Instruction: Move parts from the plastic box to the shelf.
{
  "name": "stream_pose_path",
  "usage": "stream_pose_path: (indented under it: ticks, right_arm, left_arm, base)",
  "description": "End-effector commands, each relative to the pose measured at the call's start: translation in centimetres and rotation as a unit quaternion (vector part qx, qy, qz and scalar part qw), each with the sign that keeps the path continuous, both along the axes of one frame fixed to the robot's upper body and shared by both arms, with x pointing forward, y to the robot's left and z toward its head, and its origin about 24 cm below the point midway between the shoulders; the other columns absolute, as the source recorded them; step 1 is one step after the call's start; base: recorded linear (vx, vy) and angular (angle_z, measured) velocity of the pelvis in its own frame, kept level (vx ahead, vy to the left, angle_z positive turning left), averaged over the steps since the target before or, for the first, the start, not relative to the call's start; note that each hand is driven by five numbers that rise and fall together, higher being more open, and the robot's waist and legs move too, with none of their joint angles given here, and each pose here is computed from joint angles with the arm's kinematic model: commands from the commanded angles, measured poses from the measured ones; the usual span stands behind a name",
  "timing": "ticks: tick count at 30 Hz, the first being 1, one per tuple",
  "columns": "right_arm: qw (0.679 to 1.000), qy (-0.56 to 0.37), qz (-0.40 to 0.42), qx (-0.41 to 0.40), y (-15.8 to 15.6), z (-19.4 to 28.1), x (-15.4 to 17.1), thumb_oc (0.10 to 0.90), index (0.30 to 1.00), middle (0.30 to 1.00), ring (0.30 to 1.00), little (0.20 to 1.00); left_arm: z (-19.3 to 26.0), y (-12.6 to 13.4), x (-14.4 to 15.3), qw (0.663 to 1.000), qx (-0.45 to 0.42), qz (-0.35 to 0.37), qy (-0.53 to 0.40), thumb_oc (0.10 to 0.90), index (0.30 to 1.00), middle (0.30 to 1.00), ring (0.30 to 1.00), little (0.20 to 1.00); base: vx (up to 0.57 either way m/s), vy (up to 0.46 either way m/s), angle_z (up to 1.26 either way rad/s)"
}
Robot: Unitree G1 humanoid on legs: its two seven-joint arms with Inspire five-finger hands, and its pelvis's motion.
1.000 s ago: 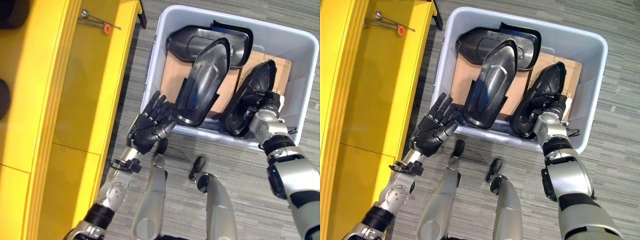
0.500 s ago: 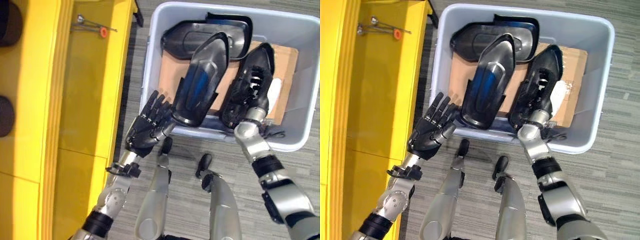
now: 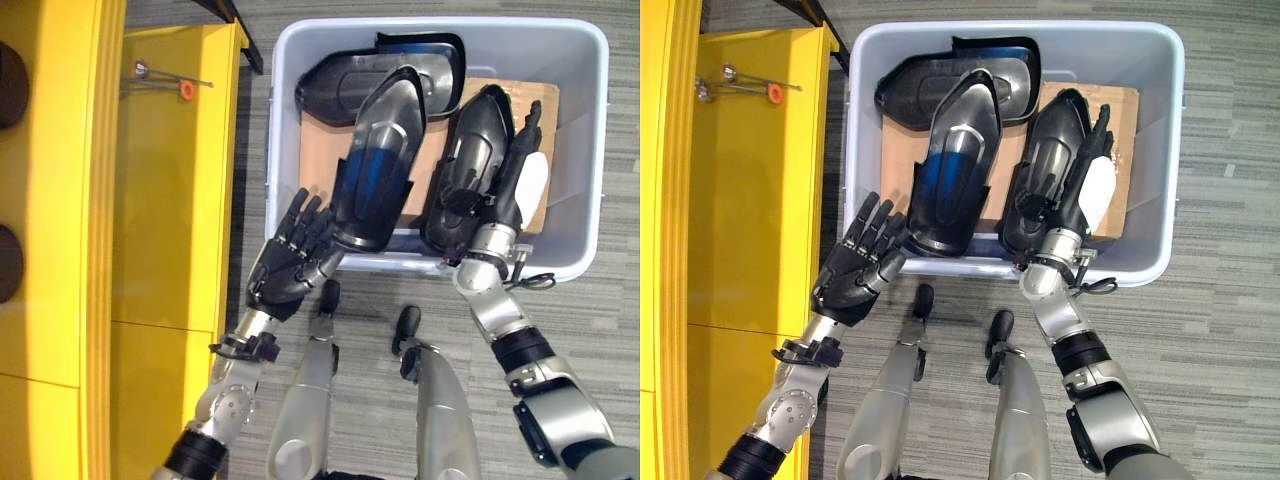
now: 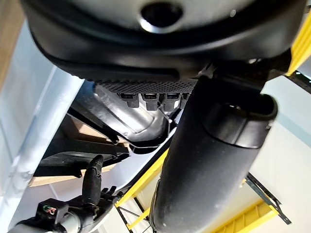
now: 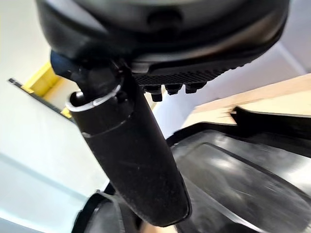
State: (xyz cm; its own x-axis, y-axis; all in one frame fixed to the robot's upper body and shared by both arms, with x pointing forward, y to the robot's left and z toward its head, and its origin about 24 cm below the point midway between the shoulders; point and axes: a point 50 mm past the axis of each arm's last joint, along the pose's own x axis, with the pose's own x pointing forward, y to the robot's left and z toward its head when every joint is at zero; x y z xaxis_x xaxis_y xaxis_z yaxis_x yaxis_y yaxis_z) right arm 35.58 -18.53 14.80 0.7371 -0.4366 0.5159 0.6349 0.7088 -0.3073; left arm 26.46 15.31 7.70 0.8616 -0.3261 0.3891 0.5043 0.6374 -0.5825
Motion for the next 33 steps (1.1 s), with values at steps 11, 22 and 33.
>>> stream_pose_path:
  ticks: [11,22,33]
  right_arm:
    - [0.972,-0.068,0.062,0.218,0.9,0.3,-3.2,0.9,1.0,1.0,1.0,1.0]
    - [0.932,0.038,0.095,0.348,1.8,-3.7,-4.1,0.9,1.0,1.0,1.0,1.0]
    - [0.932,0.118,0.118,0.323,1.4,-4.1,-2.1,0.9,1.0,1.0,1.0,1.0]
  left_arm:
    - [3.2,-1.1,-1.3,0.989,-0.075,0.018,-0.126,0.9,1.0,1.0,1.0,1.0]
    - [3.2,-1.1,-1.6,0.989,-0.077,0.029,-0.125,0.9,1.0,1.0,1.0,1.0]
    - [4.1,-1.4,-0.7,0.991,-0.061,0.016,-0.116,0.9,1.0,1.0,1.0,1.0]
  base:
    - [0.0,0.06,-0.11]
    - [0.01,0.044,-0.1]
    - [0.02,-0.011,0.01]
